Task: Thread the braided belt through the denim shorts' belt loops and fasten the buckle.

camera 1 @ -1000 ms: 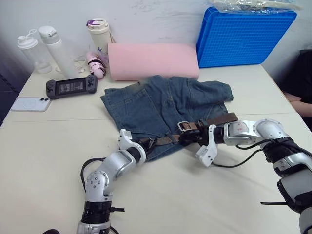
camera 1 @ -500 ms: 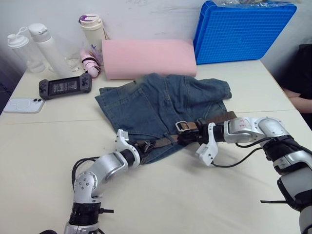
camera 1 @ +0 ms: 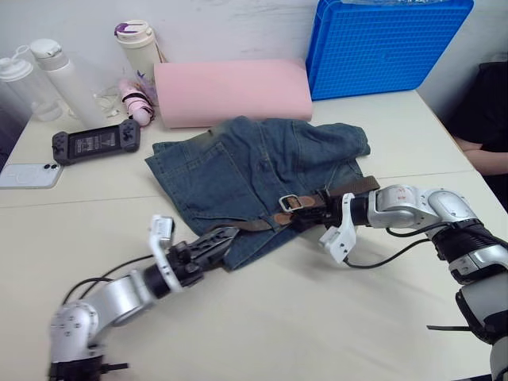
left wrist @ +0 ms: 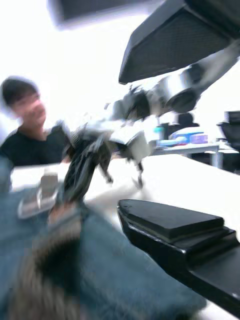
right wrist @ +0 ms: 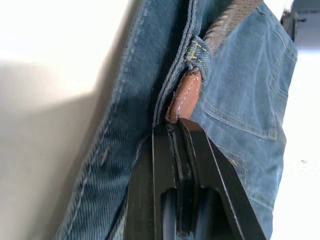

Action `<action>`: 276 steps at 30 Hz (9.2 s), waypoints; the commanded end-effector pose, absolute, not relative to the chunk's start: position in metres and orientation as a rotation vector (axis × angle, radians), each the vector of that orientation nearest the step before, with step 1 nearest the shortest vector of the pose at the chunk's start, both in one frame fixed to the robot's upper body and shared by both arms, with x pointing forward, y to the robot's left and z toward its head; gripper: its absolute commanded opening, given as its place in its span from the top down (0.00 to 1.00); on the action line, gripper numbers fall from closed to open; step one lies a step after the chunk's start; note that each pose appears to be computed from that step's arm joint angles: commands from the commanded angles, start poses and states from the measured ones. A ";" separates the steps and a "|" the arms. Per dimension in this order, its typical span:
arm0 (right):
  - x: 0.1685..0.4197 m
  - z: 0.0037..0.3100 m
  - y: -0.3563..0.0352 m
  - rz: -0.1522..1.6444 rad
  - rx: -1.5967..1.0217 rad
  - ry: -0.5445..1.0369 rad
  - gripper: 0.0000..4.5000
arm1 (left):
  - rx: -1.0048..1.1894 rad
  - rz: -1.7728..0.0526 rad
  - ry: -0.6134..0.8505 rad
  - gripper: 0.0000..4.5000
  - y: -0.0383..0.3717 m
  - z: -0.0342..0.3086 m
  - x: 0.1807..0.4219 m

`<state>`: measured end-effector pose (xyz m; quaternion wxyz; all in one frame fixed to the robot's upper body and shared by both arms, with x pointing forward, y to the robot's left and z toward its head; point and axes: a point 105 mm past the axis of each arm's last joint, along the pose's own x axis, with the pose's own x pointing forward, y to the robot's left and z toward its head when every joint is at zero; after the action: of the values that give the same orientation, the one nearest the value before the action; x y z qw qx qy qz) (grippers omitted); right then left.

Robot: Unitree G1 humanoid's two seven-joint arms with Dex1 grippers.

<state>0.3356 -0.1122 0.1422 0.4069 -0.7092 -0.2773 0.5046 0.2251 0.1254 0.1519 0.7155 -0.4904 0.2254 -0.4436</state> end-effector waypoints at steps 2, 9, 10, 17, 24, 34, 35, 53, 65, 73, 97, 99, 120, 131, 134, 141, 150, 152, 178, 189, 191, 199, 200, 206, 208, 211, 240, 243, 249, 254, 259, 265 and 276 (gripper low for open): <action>0.328 0.182 -0.117 1.215 -1.730 -0.760 1.00 | -1.005 -1.132 0.450 0.11 0.145 0.176 0.207; 0.307 0.190 -0.119 1.303 -1.714 -0.754 1.00 | -0.717 -1.117 0.317 0.11 0.161 0.188 0.211; 0.306 0.191 -0.117 1.306 -1.728 -0.766 1.00 | -0.673 -1.110 0.301 0.11 0.164 0.187 0.213; 0.324 0.213 -0.120 1.224 -1.930 -0.780 1.00 | -0.483 -1.074 0.214 0.11 0.175 0.186 0.228; 0.349 0.227 -0.144 1.157 -2.051 -0.693 1.00 | -0.383 -1.066 0.104 0.11 0.177 0.201 0.241; 0.372 0.264 -0.174 1.022 -2.097 -0.558 1.00 | -0.095 -0.954 0.150 0.11 0.163 0.194 0.287; 0.372 0.265 -0.175 1.019 -2.096 -0.553 1.00 | -0.055 -0.955 0.137 0.11 0.159 0.196 0.292; 0.358 0.194 -0.160 1.014 -1.664 -0.373 0.31 | 0.106 -1.047 -0.004 0.10 0.124 0.229 0.310; 0.371 0.194 -0.140 0.917 -1.787 -0.574 0.36 | 0.116 -1.014 0.022 0.10 0.130 0.225 0.310; 0.365 0.194 -0.134 0.934 -1.787 -0.647 0.97 | 0.126 -0.991 0.051 0.10 0.135 0.217 0.313; 0.388 0.253 -0.175 0.640 -1.915 -0.647 0.97 | 0.139 -1.173 0.070 0.10 0.079 0.213 0.309; 0.388 0.258 -0.174 0.630 -1.892 -0.650 0.97 | 0.156 -1.183 0.038 0.10 0.067 0.216 0.311; 0.365 0.277 -0.155 0.797 -1.497 -0.410 1.00 | 0.499 -0.992 -0.204 0.23 -0.028 0.230 0.363; 0.361 0.278 -0.154 0.793 -1.427 -0.417 0.88 | 0.498 -0.939 -0.204 1.00 -0.022 0.231 0.370; 0.357 0.281 -0.152 0.802 -1.336 -0.430 0.68 | 0.477 -0.931 -0.185 1.00 -0.017 0.228 0.371; 0.330 0.223 -0.165 1.002 -1.205 -0.154 0.10 | 0.349 -0.898 -0.099 1.00 0.006 0.217 0.375; 0.310 0.174 -0.144 1.069 -0.980 -0.044 0.36 | 0.411 -0.999 -0.049 1.00 0.007 0.195 0.362; 0.313 0.174 -0.145 1.018 -0.990 -0.056 0.55 | 0.434 -1.012 -0.036 1.00 0.008 0.188 0.359; 0.354 0.159 -0.157 0.877 -1.207 -0.072 0.24 | 0.505 -0.961 0.018 1.00 0.039 0.173 0.357; 0.360 0.183 -0.157 0.894 -1.121 -0.082 0.24 | 0.491 -0.961 0.006 1.00 0.033 0.173 0.352; 0.358 0.182 -0.156 0.919 -1.113 -0.065 0.24 | 0.490 -0.963 0.007 1.00 0.032 0.172 0.352; 0.352 0.179 -0.162 0.996 -1.111 0.030 0.24 | 0.490 -0.962 0.002 1.00 0.029 0.173 0.352; 0.348 0.178 -0.163 1.026 -1.105 0.052 0.24 | 0.489 -0.962 0.002 1.00 0.029 0.173 0.352; 0.342 0.184 -0.157 1.079 -1.050 0.067 0.24 | 0.489 -0.956 0.001 1.00 0.030 0.172 0.353; 0.343 0.183 -0.156 1.071 -1.058 0.063 0.24 | 0.488 -0.955 0.000 1.00 0.030 0.172 0.352; 0.352 0.175 -0.153 1.028 -1.053 0.057 0.24 | 0.493 -0.956 -0.003 1.00 0.031 0.174 0.353; 0.375 0.179 -0.146 0.879 -0.962 -0.051 0.24 | 0.461 -0.935 0.018 1.00 0.041 0.170 0.351; 0.371 0.170 -0.140 0.901 -0.944 -0.035 0.24 | 0.348 -0.906 0.032 1.00 0.054 0.175 0.351; 0.370 0.161 -0.135 0.918 -0.888 -0.007 0.64 | 0.116 -0.885 0.068 1.00 0.071 0.183 0.344; 0.373 0.163 -0.137 0.901 -0.844 0.015 0.99 | 0.189 -0.937 0.125 1.00 0.074 0.170 0.332; 0.376 0.167 -0.139 0.874 -0.765 0.031 0.99 | 0.276 -0.981 0.162 1.00 0.074 0.158 0.323; 0.373 0.186 -0.127 0.897 -0.691 -0.006 0.99 | 0.257 -0.982 0.173 1.00 0.065 0.155 0.322; 0.356 0.190 -0.110 0.956 -0.663 -0.020 0.99 | 0.169 -0.861 0.053 1.00 0.047 0.182 0.346</action>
<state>0.3635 -0.1179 0.1741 0.8384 -0.3208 0.0242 0.4400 0.3457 0.0523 0.1677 0.9032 0.0837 0.0585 -0.4168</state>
